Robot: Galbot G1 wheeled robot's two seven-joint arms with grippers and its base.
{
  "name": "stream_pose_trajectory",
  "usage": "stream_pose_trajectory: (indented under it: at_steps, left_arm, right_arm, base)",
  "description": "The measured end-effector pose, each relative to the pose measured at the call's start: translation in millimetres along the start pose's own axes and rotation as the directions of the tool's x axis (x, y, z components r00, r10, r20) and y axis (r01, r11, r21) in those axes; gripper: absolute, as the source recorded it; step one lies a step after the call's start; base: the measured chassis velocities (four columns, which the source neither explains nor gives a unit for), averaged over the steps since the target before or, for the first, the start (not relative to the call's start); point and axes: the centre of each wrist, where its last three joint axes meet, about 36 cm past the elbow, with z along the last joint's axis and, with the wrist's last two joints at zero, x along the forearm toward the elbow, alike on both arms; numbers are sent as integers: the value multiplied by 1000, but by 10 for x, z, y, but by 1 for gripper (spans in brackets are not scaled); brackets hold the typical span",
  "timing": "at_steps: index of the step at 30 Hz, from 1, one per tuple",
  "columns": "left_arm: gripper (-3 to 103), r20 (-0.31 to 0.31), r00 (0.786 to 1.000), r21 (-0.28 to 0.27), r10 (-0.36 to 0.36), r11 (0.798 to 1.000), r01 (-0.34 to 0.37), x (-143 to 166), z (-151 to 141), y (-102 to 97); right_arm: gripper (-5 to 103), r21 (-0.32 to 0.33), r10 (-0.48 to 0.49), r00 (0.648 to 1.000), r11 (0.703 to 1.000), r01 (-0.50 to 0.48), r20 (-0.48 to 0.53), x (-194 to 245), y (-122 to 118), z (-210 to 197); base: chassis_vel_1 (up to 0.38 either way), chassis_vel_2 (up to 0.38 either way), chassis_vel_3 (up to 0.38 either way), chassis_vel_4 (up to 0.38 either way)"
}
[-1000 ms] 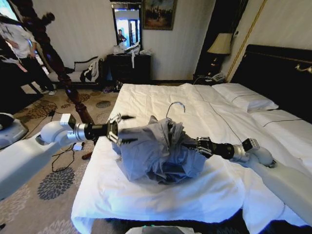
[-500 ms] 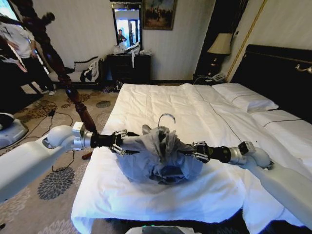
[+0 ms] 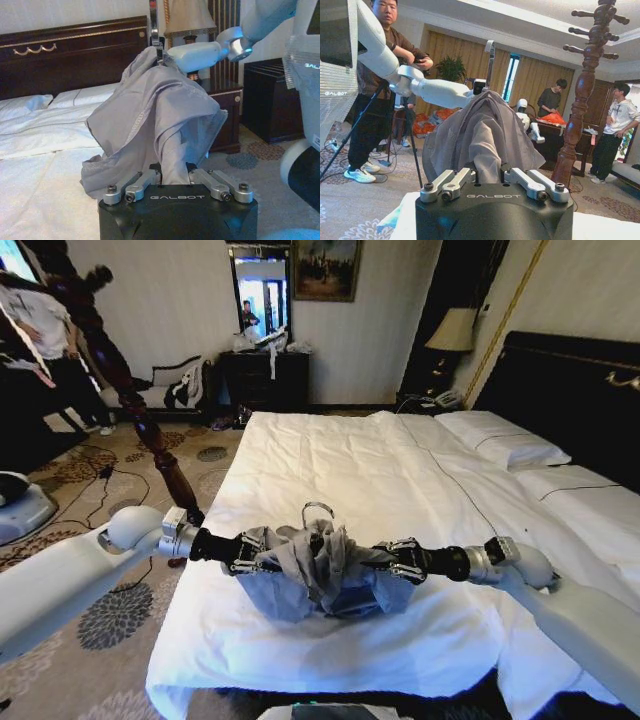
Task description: Pick up the clothes from the bed and hang them on the clothes hanger.
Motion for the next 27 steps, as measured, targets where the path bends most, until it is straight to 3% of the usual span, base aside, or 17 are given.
stream_pose_trajectory:
  at_steps: [6,9,11,16,18,22,25,27]
  left_arm:
    - [17,-10,1000,7,12,1000,-12,12,31,28]
    - [17,-13,1000,14,16,1000,-16,20,65,50]
    - [17,-15,1000,16,16,1000,-16,26,77,53]
    - [17,-18,1000,32,-2,999,3,93,170,83]
    - [17,-16,1000,34,-8,999,9,103,183,89]
    - [17,42,995,67,-94,994,91,195,242,136]
    - [17,92,985,103,-147,985,137,251,277,151]
    - [17,124,975,131,-182,977,166,299,297,157]
  right_arm:
    - [16,2,6,1000,1000,-6,2,22,-15,-6]
    - [33,-1,19,1000,1000,-19,17,47,-25,13]
    - [33,-4,23,999,1000,-23,24,53,-26,23]
    - [60,-31,43,994,999,-40,101,82,-27,67]
    - [60,-37,46,992,998,-42,117,81,-26,69]
    - [81,-110,92,959,992,-64,269,32,-11,33]
    - [86,-137,134,930,986,-92,341,-5,-30,-58]
    - [96,-147,161,913,983,-113,374,-22,-53,-130]
  base:
    - [0,0,0,0]
    - [0,0,0,0]
    - [0,0,0,0]
    - [0,0,0,0]
    - [0,0,0,0]
    - [0,0,0,0]
    - [0,0,0,0]
    - [0,0,0,0]
